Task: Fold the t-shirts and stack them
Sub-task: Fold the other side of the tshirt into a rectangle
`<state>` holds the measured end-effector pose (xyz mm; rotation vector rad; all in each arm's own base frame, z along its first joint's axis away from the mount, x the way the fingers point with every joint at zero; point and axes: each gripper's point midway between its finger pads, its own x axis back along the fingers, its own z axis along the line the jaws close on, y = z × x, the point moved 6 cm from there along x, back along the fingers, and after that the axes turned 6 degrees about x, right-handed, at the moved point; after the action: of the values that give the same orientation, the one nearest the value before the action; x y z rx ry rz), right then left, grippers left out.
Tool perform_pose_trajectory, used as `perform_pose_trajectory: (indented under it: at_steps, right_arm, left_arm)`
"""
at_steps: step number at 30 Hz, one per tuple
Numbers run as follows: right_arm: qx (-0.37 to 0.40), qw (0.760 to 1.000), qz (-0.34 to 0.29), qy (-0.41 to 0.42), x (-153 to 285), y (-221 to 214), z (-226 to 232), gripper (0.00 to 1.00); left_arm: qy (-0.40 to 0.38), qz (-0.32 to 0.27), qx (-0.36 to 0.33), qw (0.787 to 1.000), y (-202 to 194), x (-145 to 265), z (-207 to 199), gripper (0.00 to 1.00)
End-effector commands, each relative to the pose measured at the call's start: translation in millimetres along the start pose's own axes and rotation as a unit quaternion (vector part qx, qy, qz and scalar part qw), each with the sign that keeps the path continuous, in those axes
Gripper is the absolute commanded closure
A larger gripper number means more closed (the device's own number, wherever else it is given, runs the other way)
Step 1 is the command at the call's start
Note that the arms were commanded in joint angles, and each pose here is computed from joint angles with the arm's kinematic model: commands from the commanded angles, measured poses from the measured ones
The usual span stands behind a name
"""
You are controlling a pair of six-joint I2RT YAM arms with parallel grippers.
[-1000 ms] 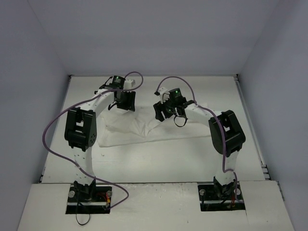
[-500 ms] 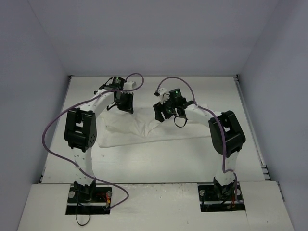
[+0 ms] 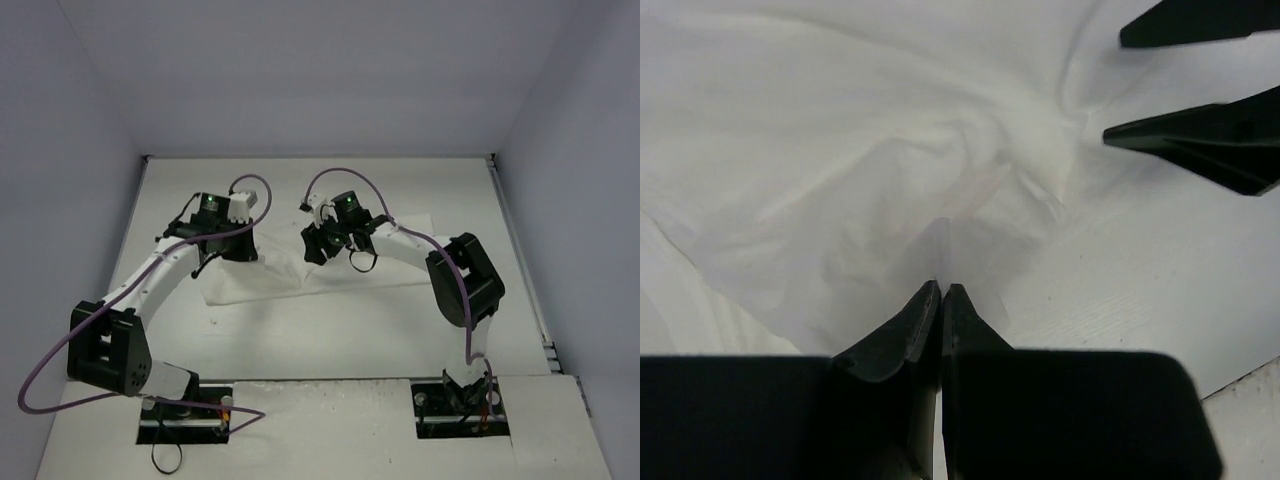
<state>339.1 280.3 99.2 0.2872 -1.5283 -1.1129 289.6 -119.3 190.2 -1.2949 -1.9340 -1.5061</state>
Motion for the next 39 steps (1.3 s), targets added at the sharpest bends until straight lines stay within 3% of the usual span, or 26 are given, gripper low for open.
perform_pose_trajectory:
  at_steps: [1, 12, 25, 30, 31, 32, 34, 39]
  right_arm:
    - [0.026, 0.998, -0.058, 0.023, 14, 35, 8, 0.45]
    - [0.025, 0.989, -0.062, 0.134, -9, 37, 35, 0.47]
    - [0.009, 0.98, -0.041, 0.193, -44, 32, 60, 0.53]
    - [0.011, 0.979, -0.036, 0.201, -46, 27, 65, 0.66]
    - [0.012, 0.979, -0.036, 0.201, -45, 27, 66, 0.71]
    - [0.013, 0.979, -0.036, 0.199, -44, 28, 66, 0.84]
    - [0.02, 0.981, -0.039, 0.188, -38, 29, 66, 1.0]
    - [0.029, 0.988, -0.03, 0.149, -14, 15, 66, 1.0]
  left_arm:
    - [-0.008, -0.005, 0.031, 0.999, -9, -17, 4, 1.0]
    - [0.006, -0.009, 0.061, 0.998, -32, -15, 10, 1.0]
    - [0.022, -0.013, 0.13, 0.991, -63, -14, 16, 0.98]
    - [0.025, -0.016, 0.136, 0.99, -68, -13, 17, 0.97]
    - [0.027, -0.014, 0.137, 0.99, -70, -13, 17, 0.97]
    - [0.03, -0.013, 0.139, 0.99, -71, -13, 18, 0.97]
    - [0.035, -0.012, 0.144, 0.989, -74, -12, 19, 0.97]
    - [0.053, -0.017, 0.152, 0.987, -82, -3, 22, 0.97]
